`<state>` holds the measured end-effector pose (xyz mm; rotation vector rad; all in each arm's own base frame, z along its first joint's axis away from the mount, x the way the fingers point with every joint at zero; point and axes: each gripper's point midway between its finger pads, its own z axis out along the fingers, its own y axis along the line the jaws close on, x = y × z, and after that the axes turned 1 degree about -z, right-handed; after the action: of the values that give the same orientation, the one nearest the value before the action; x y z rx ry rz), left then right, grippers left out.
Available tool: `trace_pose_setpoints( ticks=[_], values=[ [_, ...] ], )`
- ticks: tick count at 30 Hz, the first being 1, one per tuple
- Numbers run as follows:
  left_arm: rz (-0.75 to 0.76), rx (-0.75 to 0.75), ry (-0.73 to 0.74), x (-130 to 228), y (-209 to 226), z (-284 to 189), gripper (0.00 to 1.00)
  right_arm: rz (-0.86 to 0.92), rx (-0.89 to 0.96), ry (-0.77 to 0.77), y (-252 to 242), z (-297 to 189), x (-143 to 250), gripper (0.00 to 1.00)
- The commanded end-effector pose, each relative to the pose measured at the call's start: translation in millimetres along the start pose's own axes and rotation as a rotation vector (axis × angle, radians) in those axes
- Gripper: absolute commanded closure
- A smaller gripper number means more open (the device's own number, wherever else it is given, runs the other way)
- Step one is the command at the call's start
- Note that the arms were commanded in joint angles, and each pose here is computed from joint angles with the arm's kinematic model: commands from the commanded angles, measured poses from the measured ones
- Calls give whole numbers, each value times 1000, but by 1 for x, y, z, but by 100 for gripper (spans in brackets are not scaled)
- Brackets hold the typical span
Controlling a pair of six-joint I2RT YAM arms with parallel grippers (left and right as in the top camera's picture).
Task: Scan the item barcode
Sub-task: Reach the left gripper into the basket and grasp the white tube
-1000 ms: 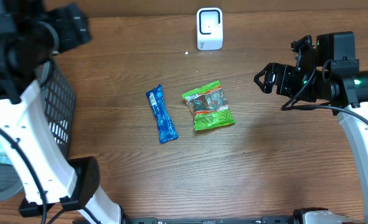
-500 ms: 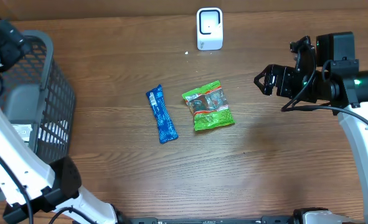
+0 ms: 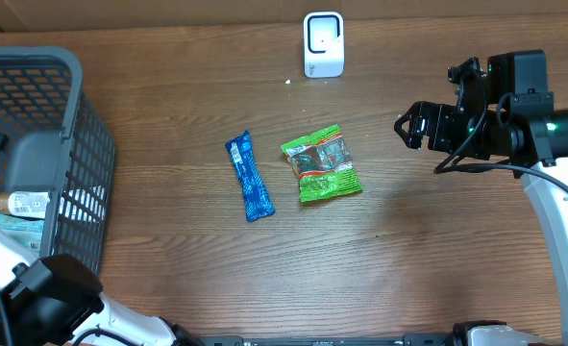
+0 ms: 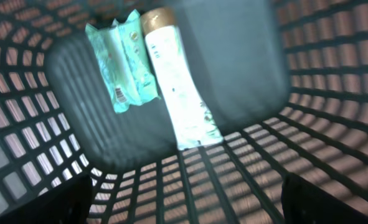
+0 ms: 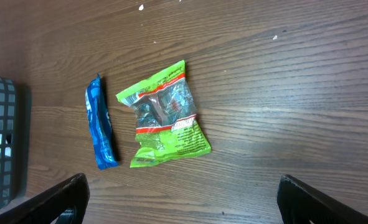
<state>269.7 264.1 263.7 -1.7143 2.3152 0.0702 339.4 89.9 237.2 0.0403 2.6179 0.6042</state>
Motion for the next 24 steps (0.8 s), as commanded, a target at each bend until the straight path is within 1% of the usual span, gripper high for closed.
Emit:
trace_pose_setpoints(
  ticks=[1,5,10,13,14,15,20,24],
  values=[
    [-59,-53,49,7,9,29,13,-12,3,-3,1,-2,0,3],
    [-91,-80,93,15,13,67,14,-10,5,4,1,-2,2,3],
    [-105,-89,134,29,16,115,21,-9,5,5,1,-2,2,3],
    [-102,-75,162,42,16,146,23,-9,5,5,1,-2,2,3],
    [-100,-75,164,45,16,153,25,-9,5,5,1,-2,2,3],
    [-95,-74,166,52,18,171,30,-8,6,8,1,-2,2,3],
    [-108,-53,150,67,20,209,33,-4,8,18,0,-2,5,3],
    [-127,-43,134,72,23,225,40,-1,9,26,0,-2,7,3]
  ],
)
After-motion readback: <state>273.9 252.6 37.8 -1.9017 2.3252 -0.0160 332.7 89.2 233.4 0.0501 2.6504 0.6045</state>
